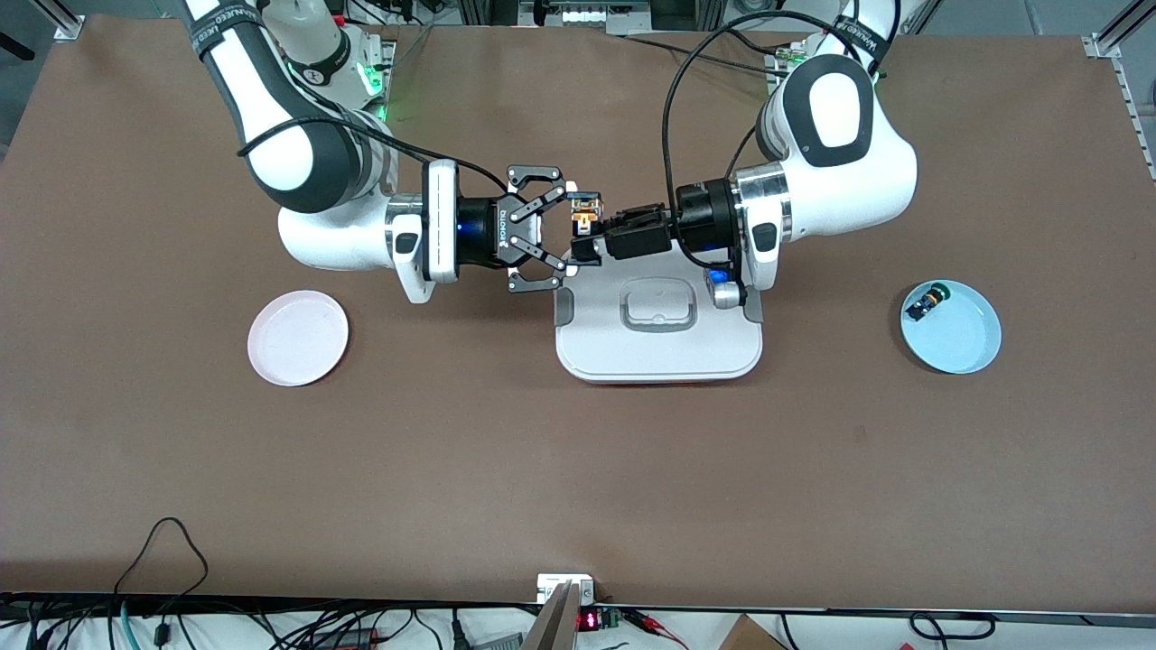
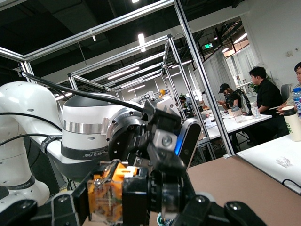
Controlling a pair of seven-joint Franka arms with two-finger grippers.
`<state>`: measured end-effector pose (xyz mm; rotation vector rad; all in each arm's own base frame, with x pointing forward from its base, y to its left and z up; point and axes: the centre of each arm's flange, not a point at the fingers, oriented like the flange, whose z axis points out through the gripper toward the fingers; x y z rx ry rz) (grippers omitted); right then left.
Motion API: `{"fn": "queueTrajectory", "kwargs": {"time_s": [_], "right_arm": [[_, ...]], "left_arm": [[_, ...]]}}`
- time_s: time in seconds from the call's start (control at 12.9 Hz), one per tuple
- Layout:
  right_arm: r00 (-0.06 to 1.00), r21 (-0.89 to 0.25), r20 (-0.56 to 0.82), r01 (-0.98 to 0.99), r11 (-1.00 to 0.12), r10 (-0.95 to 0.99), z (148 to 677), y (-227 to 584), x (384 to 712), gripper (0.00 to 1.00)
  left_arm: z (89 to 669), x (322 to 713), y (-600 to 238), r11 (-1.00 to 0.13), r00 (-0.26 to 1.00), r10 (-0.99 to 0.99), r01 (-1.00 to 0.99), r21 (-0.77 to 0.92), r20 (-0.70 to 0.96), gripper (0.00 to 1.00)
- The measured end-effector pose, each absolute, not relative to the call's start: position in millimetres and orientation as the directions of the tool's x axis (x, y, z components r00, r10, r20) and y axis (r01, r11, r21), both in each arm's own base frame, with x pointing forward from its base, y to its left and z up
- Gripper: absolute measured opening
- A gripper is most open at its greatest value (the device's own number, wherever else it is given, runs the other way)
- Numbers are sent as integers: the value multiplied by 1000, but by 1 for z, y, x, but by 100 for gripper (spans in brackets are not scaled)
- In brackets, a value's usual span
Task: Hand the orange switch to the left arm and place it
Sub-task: 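Carry the switch over the white box toward the left gripper, then grasp the switch with the left gripper and open the right gripper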
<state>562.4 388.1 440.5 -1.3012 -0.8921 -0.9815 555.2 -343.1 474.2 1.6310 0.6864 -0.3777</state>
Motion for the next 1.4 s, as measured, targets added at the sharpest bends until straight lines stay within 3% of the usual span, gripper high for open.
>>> {"fn": "queueTrajectory", "kwargs": {"time_s": [0.08,0.16,0.31,0.85,0.93,1.09,1.4], "right_arm": [[347,-347,935,938,14,-75,440,389,562,73],[347,-347,935,938,14,-75,440,389,562,73],[352,-351,933,936,15,-74,439,390,561,73],[371,-371,926,928,14,-73,440,390,560,73],[383,-382,921,924,15,-72,440,390,560,77],[407,-406,911,913,22,-72,442,393,558,98],[433,-433,898,901,14,-78,452,387,560,100]], "left_arm": [[476,555,-343,-57,770,219,623,780,-599,69],[476,555,-344,-58,771,218,623,780,-599,68],[479,556,-343,-53,777,218,614,787,-591,47],[480,556,-343,-55,781,215,610,791,-587,46],[479,556,-343,-55,781,214,610,791,-587,46],[480,556,-343,-55,781,213,610,790,-588,46],[480,558,-339,-52,780,212,611,790,-589,45]]}}
